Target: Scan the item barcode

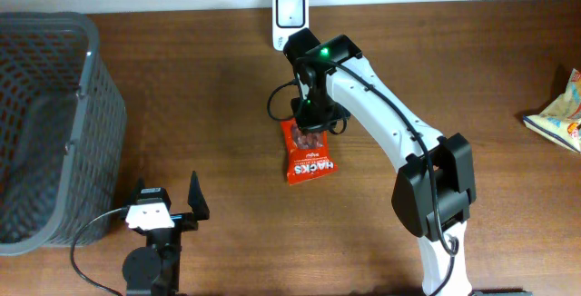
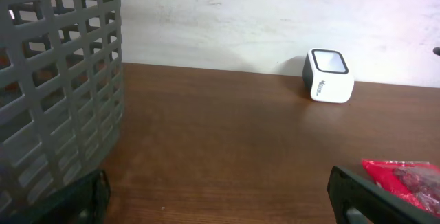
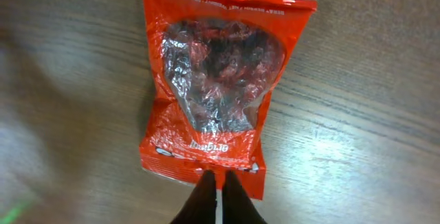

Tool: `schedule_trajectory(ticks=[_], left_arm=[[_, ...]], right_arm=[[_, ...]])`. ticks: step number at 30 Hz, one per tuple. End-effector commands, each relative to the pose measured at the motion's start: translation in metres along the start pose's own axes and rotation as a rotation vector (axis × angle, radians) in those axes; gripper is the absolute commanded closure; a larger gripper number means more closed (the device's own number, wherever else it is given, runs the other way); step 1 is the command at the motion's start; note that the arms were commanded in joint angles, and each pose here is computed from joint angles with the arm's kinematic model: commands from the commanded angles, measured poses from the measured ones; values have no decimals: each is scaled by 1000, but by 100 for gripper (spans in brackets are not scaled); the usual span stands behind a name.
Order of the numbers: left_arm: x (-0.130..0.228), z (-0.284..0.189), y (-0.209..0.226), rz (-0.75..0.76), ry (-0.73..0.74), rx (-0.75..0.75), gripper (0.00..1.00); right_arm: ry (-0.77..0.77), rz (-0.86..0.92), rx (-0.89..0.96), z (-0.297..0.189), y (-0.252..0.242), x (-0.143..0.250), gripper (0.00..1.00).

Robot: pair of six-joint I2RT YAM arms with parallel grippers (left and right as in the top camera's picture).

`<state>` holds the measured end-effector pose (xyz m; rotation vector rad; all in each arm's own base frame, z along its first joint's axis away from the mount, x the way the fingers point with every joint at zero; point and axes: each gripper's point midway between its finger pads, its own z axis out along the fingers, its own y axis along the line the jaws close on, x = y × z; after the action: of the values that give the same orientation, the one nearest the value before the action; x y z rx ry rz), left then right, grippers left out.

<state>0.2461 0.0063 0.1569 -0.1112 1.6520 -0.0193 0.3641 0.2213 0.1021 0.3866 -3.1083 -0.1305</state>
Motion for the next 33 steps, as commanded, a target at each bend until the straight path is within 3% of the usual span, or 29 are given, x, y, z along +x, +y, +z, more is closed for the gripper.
schedule_trajectory(ticks=[1,3,9,13,21,26,33], left_arm=[[2,0,-1,-4,1,4,1],[2,0,-1,-4,1,4,1],[2,0,-1,-4,1,4,1],[2,0,-1,-4,1,4,1],[2,0,-1,-4,1,4,1],[2,0,-1,-4,1,4,1],[2,0,-1,-4,1,4,1]], right_arm=[[-4,-1,-5,-1,3,-1,96],[-2,-1,-4,-1,2,0,95],[5,0,-2,0,2,1,41],[9,0,5,1,1,2,27],[45,1,17,10,-3,11,32],[91,7,26,49,-9,24,39],[78,6,21,78,-12,27,39]])
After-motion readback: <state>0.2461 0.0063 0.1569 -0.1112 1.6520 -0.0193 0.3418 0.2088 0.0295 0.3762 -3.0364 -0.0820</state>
